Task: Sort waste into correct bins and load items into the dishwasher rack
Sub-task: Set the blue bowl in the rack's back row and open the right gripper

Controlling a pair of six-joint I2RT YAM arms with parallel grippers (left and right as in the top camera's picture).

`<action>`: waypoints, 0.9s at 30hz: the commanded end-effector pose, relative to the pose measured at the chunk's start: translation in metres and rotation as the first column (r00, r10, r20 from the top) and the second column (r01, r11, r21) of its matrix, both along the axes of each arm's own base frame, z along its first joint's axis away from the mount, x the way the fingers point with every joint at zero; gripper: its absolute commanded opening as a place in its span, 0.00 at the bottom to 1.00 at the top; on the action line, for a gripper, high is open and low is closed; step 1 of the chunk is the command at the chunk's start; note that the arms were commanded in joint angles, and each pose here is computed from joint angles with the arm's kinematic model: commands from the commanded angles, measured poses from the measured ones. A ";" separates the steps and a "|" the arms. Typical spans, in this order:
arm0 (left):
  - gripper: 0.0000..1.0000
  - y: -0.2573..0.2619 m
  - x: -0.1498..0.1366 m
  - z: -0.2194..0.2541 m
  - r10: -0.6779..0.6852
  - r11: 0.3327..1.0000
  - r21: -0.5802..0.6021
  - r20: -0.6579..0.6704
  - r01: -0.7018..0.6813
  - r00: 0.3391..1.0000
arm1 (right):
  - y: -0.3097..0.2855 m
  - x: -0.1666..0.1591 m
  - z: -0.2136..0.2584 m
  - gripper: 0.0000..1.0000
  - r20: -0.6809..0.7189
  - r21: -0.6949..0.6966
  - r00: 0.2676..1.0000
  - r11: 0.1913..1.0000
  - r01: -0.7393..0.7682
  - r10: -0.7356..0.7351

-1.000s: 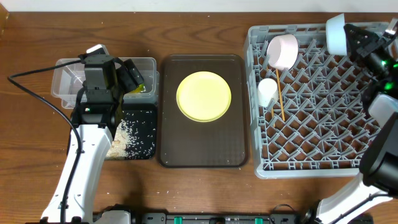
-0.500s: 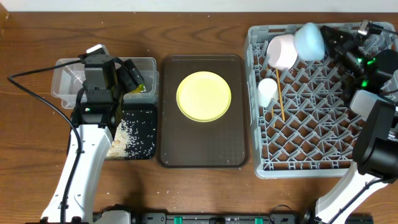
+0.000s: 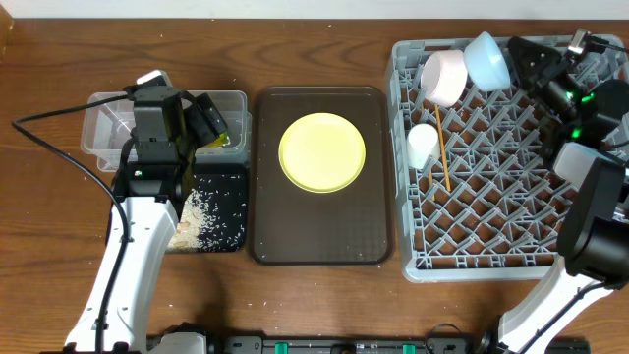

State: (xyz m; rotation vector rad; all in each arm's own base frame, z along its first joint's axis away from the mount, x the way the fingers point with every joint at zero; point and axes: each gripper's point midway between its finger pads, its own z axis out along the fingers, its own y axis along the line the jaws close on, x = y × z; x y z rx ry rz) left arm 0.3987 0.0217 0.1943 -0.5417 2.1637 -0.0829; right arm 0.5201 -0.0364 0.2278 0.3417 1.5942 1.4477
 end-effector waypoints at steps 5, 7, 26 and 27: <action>0.95 0.003 0.002 0.010 0.006 1.000 0.015 0.019 -0.006 1.000 | 0.017 0.006 0.060 0.45 0.129 -0.181 0.973 0.969 -0.169 0.193; 0.95 0.003 0.002 0.010 0.006 1.000 0.015 0.019 -0.006 1.000 | 0.015 0.014 0.073 0.48 0.126 -0.206 0.972 0.963 -0.172 0.200; 0.95 0.003 0.002 0.010 0.006 1.000 0.015 0.019 -0.006 1.000 | 0.001 0.045 0.032 0.57 -0.177 -0.847 0.954 0.532 -0.023 -0.242; 0.95 0.003 0.002 0.010 0.006 1.000 0.015 0.019 -0.006 1.000 | 0.005 0.041 0.025 0.61 -0.186 -0.875 0.955 0.481 -0.055 -0.229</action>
